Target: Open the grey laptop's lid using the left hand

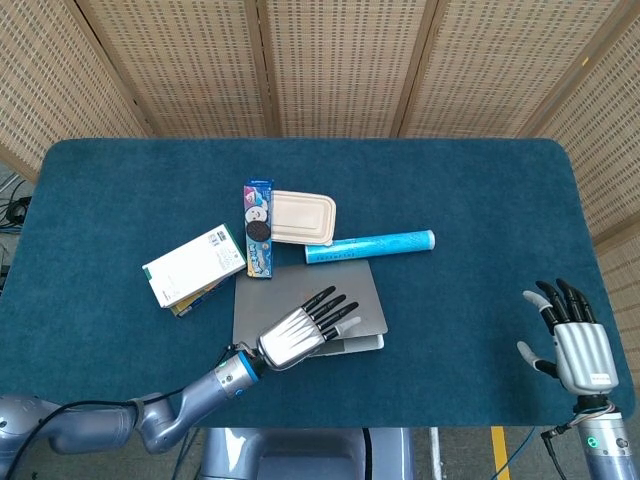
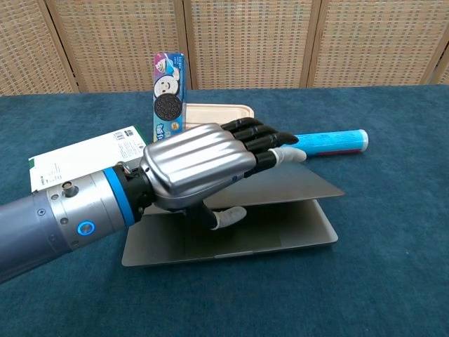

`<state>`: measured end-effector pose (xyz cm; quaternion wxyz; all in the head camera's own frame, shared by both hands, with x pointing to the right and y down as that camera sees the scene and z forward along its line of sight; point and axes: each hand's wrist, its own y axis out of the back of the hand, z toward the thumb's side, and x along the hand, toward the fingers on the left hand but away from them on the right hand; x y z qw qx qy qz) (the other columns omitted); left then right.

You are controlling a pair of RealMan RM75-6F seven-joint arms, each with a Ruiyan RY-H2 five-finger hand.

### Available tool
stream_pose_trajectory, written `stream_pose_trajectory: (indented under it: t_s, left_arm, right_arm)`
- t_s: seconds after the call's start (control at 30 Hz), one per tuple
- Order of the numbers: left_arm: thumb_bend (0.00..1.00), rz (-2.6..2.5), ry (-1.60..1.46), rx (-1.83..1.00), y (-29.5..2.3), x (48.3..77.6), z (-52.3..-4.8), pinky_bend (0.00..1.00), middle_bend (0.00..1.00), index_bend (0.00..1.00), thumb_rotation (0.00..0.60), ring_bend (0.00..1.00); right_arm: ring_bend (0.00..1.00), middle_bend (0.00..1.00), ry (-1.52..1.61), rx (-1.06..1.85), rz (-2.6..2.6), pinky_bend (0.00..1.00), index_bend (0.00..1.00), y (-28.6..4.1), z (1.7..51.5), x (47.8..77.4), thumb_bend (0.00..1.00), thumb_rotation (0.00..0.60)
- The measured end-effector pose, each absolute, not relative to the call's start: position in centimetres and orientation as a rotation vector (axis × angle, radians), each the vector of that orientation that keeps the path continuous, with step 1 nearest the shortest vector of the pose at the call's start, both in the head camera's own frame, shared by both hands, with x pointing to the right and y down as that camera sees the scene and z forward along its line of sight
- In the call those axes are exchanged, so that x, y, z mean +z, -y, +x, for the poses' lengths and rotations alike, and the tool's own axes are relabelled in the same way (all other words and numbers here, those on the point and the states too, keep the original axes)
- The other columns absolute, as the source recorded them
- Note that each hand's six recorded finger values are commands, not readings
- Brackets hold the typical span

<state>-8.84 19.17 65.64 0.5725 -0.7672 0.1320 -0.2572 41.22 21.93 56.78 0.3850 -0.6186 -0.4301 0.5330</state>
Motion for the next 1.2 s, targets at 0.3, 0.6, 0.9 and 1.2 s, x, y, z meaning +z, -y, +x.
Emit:
stream_pose_trajectory:
  t_s: [0.3, 0.6, 0.9, 1.2]
  left_arm:
    - [0.40, -1.774, -0.364, -0.607, -17.3, 64.6, -9.4, 0.00, 0.00, 0.03, 0.600, 0.00]
    - [0.40, -1.774, -0.376, -0.623, -16.7, 64.4, -9.7, 0.00, 0.00, 0.03, 0.600, 0.00]
    - [0.40, -1.778, -0.392, -0.633, -16.4, 64.1, -9.9, 0.00, 0.00, 0.02, 0.600, 0.00]
    - [0.40, -1.768, -0.414, -0.650, -15.8, 63.9, -10.5, 0.00, 0.00, 0.02, 0.600, 0.00]
  right_arm:
    - [0.02, 0.20, 1.019, 1.345, -1.679, 0.11, 0.23, -22.1, 39.8, 57.7, 0.26, 0.600]
    - [0.02, 0.22, 0.865, 1.254, -1.882, 0.11, 0.23, -22.0, 35.8, 59.2, 0.26, 0.600]
    - [0.02, 0.21, 0.785, 1.162, -2.072, 0.11, 0.23, -22.0, 31.4, 61.5, 0.26, 0.600]
    - [0.02, 0.21, 0.754, 1.106, -2.183, 0.11, 0.12, -22.6, 28.6, 63.5, 0.31, 0.600]
